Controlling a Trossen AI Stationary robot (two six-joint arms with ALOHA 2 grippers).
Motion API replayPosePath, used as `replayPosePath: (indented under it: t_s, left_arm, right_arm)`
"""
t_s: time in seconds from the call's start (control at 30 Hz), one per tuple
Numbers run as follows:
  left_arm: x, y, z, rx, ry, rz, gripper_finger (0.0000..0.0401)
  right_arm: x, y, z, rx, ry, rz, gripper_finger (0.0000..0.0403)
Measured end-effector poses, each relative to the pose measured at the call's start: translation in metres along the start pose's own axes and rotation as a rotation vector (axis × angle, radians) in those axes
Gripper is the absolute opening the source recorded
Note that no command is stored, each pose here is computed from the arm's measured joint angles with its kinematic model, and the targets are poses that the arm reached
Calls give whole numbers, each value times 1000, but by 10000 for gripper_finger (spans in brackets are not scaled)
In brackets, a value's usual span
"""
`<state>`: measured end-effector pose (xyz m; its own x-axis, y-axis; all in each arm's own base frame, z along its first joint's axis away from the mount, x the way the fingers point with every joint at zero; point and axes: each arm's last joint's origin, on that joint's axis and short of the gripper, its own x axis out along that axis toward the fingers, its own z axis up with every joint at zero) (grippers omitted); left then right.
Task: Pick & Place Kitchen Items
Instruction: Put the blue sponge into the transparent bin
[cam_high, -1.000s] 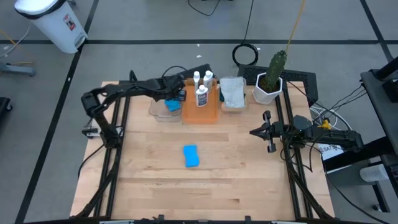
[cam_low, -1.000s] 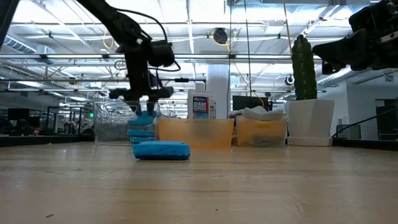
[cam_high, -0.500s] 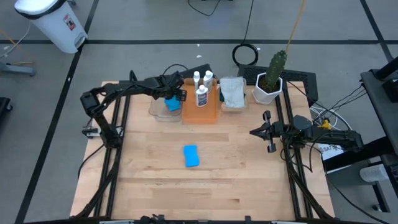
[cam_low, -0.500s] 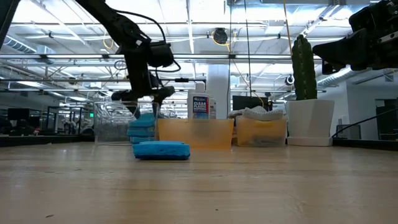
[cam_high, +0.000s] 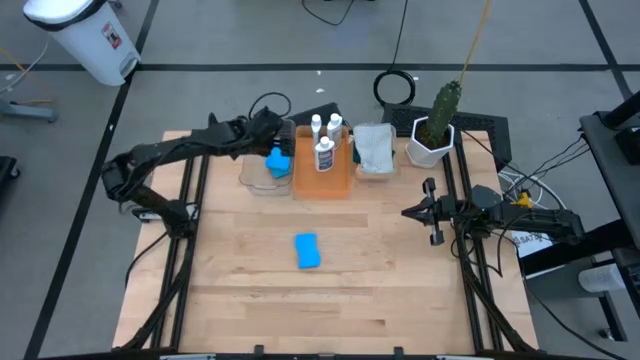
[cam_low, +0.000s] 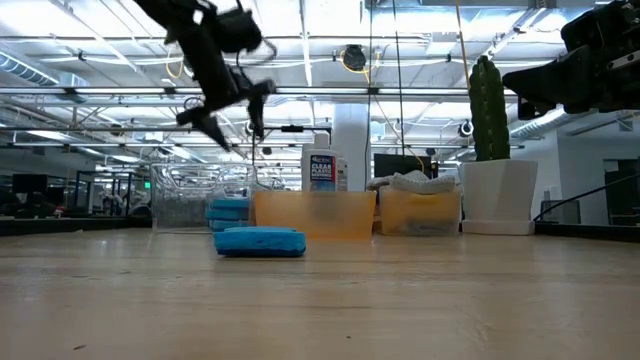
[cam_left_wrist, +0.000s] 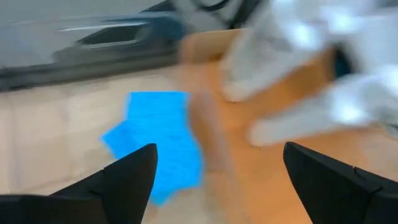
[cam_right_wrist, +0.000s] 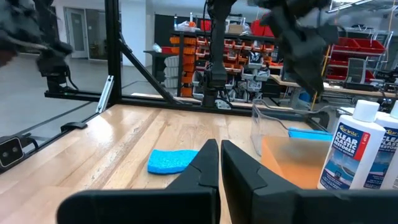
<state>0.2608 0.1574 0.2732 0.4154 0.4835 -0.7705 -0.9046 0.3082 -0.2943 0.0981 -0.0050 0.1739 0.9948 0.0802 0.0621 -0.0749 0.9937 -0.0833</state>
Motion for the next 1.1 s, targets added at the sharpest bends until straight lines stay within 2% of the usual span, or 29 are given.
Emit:
replayPosePath:
  t_s: [0.13,0.3,0.47,0.6,0.83,1.1]
  left_arm:
    - [-28,-29,-21,60,-48,-121,354]
    - [-59,-69,-64,135,-65,-291,354]
    - [-82,-96,-115,213,8,-412,354]
    - [-90,-111,-156,281,84,-457,354]
    - [-79,-130,-214,376,171,-482,353]
    - [-41,-145,-249,359,313,-504,353]
  right_arm:
    - [0,0,0,0,0,0,0]
    - [0,0,0,0,0,0,0]
    - [0,0,0,0,-1,0,0]
    - [0,0,0,0,0,0,0]
    - [0,0,0,0,0,0,0]
    - [0,0,0,0,0,0,0]
